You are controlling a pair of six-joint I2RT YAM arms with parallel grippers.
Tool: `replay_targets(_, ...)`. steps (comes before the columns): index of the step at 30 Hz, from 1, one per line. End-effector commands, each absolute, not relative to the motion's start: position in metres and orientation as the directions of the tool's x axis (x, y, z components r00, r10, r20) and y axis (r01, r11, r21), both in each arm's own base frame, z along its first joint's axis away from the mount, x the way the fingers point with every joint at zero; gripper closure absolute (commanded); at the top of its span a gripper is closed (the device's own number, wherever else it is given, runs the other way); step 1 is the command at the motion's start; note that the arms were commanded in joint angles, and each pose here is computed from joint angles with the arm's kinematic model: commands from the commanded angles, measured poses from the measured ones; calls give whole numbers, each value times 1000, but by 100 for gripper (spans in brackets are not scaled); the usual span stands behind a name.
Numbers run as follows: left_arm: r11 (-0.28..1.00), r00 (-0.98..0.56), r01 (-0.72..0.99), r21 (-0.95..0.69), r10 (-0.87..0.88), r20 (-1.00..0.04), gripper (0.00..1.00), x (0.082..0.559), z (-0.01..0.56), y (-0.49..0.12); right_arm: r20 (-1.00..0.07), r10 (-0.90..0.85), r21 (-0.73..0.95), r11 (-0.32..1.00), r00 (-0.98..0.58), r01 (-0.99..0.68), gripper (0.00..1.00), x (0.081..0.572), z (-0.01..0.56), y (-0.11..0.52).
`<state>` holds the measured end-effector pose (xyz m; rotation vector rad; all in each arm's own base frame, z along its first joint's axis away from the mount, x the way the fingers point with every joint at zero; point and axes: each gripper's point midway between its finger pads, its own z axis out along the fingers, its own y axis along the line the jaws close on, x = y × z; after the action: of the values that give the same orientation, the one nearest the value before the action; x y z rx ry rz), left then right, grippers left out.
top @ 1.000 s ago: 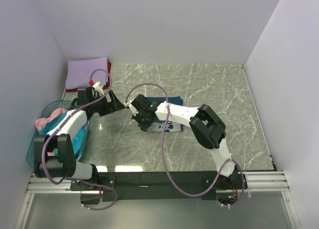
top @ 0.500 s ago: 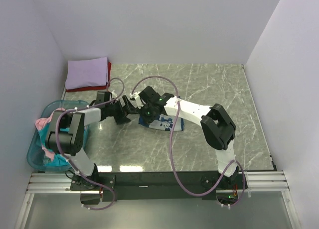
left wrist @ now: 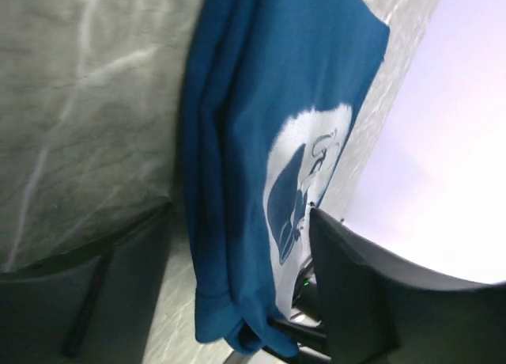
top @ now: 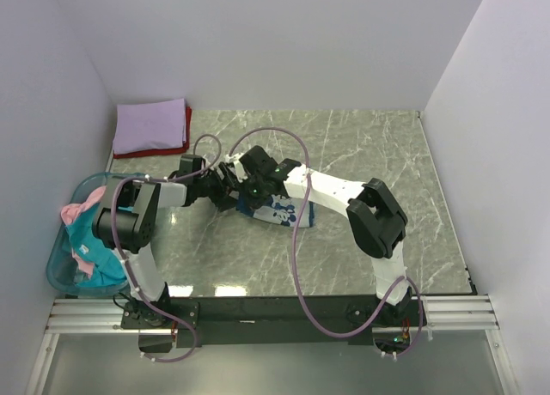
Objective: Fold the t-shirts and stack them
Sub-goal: Neatly place the folded tshirt to the corner
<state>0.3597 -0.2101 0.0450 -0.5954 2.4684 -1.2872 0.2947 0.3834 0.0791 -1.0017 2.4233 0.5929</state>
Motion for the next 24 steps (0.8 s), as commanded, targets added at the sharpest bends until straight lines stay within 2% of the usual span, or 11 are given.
replay_targets(1,535,-835,-343,-772,-550,-10,33,357,16,-203,-671,-432,226,656,-603,-720,100,316,130,400)
replay_targets(3,540,-827,-367,-757,-562,0,39,360,12,-203,-680,-415,227,665,-604,-712,100,319,133,401)
replay_targets(7,552,-814,-411,-726,-581,19,42,365,-3,-200,-704,-367,229,692,-607,-684,100,327,140,404)
replay_targets(21,574,-797,-407,-710,-603,-30,63,393,-15,-211,-704,-332,280,683,-628,-675,100,332,146,420)
replay_targets(24,579,-802,-403,-709,-597,-32,76,396,-16,-213,-700,-337,277,685,-629,-674,100,331,143,420)
